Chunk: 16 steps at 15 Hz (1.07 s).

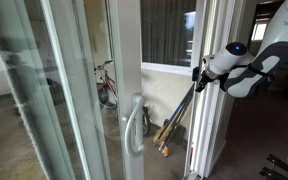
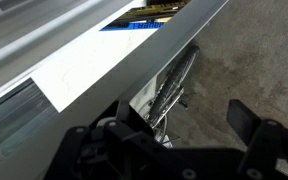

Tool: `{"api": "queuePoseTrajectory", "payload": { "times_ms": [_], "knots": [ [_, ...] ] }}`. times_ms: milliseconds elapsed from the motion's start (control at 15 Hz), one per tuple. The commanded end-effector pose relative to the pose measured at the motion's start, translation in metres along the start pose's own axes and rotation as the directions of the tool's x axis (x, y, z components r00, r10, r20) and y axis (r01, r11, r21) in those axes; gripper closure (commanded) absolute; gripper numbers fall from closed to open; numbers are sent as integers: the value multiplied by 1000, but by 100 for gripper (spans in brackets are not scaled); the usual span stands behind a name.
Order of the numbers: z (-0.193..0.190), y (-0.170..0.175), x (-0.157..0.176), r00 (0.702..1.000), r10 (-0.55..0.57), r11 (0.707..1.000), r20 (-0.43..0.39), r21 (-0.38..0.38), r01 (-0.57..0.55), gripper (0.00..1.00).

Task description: Close the sliding door

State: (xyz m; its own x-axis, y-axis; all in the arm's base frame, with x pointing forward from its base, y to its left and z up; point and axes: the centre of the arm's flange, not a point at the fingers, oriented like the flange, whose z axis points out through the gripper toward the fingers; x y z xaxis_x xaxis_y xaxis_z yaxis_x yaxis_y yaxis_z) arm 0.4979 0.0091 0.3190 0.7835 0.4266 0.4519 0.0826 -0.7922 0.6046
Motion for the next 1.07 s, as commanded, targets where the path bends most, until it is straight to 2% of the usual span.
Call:
{"api": "queuePoseTrajectory", "payload": {
  "times_ms": [0,400,600,1000],
  "knots": [
    [-12,-10,-2,996,-85,996,-24,-18,84,0],
    [-32,-36,5,985,-162,987,-64,-28,161,0],
    [-45,-52,3,981,-188,982,-58,-21,187,0],
    [-57,-34,38,977,-190,982,-95,-19,189,0]
  ]
}}
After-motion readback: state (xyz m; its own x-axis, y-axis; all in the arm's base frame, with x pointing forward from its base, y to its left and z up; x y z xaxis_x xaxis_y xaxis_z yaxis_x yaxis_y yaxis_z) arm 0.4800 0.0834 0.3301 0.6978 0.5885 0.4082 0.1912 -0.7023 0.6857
